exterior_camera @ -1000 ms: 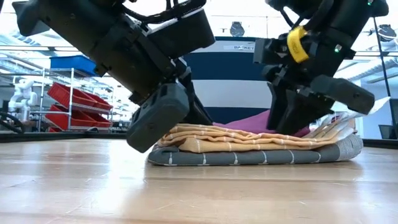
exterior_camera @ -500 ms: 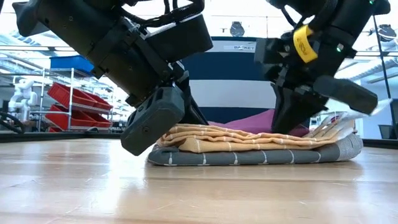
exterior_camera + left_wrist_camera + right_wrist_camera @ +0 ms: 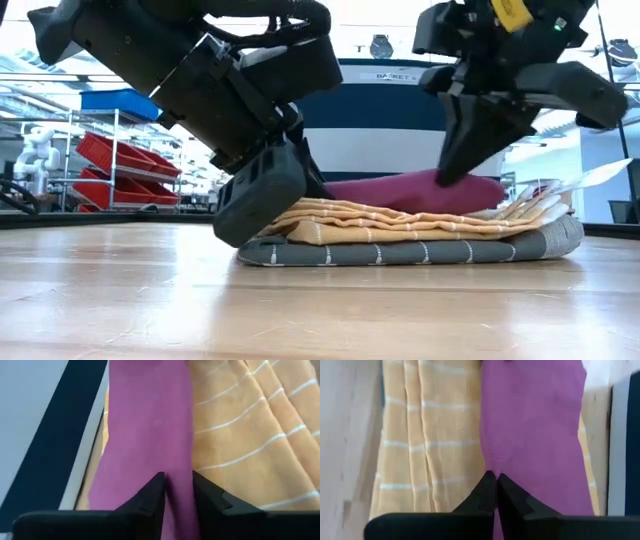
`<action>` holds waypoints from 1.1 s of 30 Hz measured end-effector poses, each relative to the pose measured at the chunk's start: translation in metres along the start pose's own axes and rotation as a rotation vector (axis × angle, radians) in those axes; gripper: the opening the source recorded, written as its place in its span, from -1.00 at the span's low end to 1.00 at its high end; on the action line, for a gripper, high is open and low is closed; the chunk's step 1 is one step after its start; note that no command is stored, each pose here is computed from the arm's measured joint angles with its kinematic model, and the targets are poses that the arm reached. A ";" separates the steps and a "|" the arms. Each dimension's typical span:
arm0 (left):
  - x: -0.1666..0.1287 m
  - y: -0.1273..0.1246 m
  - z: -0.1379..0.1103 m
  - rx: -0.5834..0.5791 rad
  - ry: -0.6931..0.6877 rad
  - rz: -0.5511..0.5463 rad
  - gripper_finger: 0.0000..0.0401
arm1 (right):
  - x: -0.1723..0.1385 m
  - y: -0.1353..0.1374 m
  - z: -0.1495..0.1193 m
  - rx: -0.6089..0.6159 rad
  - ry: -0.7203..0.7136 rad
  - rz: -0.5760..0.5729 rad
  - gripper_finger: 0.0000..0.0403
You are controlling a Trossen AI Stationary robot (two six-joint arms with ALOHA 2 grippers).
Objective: Fold towel
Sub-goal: Put the stack of towels into the blue bin
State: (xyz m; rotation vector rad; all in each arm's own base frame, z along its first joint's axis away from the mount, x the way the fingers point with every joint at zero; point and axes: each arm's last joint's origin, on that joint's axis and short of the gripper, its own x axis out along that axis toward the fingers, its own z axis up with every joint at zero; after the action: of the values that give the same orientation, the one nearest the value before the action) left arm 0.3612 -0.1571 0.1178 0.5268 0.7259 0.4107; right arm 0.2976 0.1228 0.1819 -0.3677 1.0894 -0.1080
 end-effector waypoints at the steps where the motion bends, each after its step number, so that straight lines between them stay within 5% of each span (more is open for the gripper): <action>1: -0.001 0.000 0.001 0.015 0.002 -0.001 -0.61 | -0.001 0.000 -0.002 0.002 0.015 -0.002 -1.00; 7: -0.006 0.001 0.014 0.090 0.013 -0.012 -0.95 | -0.003 0.004 -0.006 -0.011 0.048 -0.003 -1.00; 17: -0.028 -0.003 0.050 0.141 -0.036 -0.129 -0.98 | -0.012 0.012 -0.013 -0.062 0.084 0.030 -1.00; 26: -0.028 -0.004 0.043 0.100 0.029 -0.184 -0.99 | -0.025 0.031 -0.014 -0.082 0.072 0.141 -1.00; 33: -0.021 -0.005 0.043 0.072 0.055 -0.355 -0.98 | -0.027 0.038 -0.015 -0.073 0.067 0.176 -1.00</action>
State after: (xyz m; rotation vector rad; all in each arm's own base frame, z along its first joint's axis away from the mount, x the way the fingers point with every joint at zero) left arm 0.3780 -0.1851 0.1528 0.4444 0.8710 0.0684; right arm 0.2682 0.1617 0.1861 -0.3346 1.1893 0.0763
